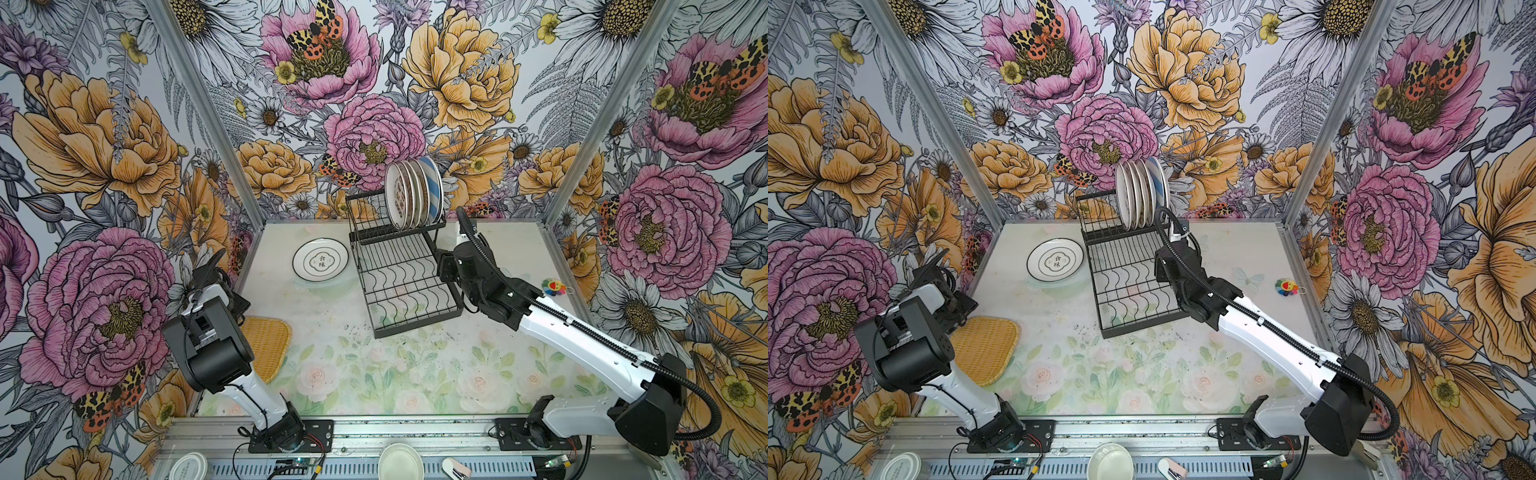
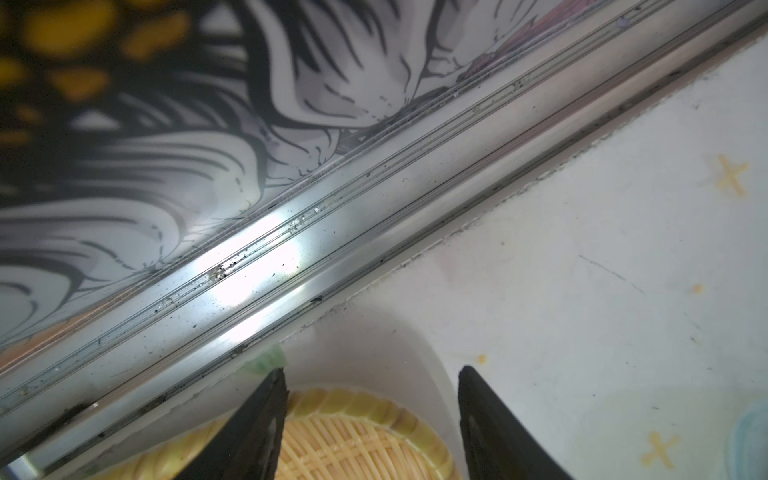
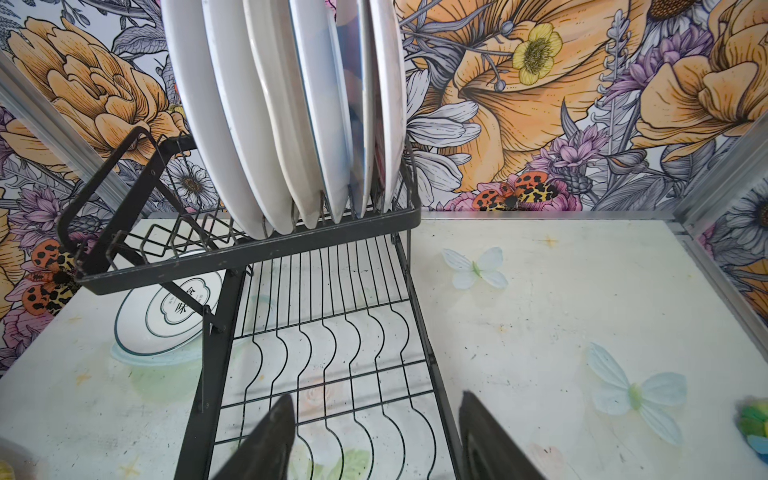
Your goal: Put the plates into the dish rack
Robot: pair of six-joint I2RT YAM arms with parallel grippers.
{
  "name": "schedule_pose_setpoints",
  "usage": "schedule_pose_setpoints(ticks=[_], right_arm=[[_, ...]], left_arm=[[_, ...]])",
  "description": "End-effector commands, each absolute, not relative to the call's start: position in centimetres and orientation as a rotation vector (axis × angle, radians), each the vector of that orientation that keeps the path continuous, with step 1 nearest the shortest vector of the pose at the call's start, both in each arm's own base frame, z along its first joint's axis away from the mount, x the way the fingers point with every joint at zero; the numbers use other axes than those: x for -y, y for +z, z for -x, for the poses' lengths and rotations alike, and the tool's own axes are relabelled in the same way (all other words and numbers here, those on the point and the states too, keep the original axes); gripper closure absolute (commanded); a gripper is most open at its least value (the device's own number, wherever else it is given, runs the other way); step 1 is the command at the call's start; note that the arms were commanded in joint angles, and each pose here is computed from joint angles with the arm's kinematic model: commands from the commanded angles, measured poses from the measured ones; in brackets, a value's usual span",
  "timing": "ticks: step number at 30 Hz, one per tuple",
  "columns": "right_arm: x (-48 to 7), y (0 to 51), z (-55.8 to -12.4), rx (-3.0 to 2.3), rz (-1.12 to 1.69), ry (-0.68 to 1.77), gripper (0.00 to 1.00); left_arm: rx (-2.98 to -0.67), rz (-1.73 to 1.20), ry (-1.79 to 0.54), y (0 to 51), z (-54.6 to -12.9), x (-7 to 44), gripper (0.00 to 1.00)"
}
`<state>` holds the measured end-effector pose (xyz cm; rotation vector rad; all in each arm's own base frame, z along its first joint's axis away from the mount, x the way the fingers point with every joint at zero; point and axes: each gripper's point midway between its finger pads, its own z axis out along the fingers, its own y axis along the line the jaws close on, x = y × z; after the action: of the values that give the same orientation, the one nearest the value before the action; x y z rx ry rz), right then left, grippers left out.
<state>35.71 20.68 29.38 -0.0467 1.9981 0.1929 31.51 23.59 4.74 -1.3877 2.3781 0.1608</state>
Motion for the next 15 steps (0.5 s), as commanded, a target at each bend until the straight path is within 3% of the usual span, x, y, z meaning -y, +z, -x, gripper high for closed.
schedule_pose_setpoints(ticks=[1,15], right_arm=[[-20.1,30.2,-35.3,-1.979,0.021,0.214,0.37],[-19.6,30.2,-35.2,-1.976,0.009,0.206,0.37]], left_arm=[[-2.407,1.373,0.093,4.6,-31.8,-23.1,0.34],[-2.468,1.349,-0.114,4.0,-31.3,-18.8,0.36]])
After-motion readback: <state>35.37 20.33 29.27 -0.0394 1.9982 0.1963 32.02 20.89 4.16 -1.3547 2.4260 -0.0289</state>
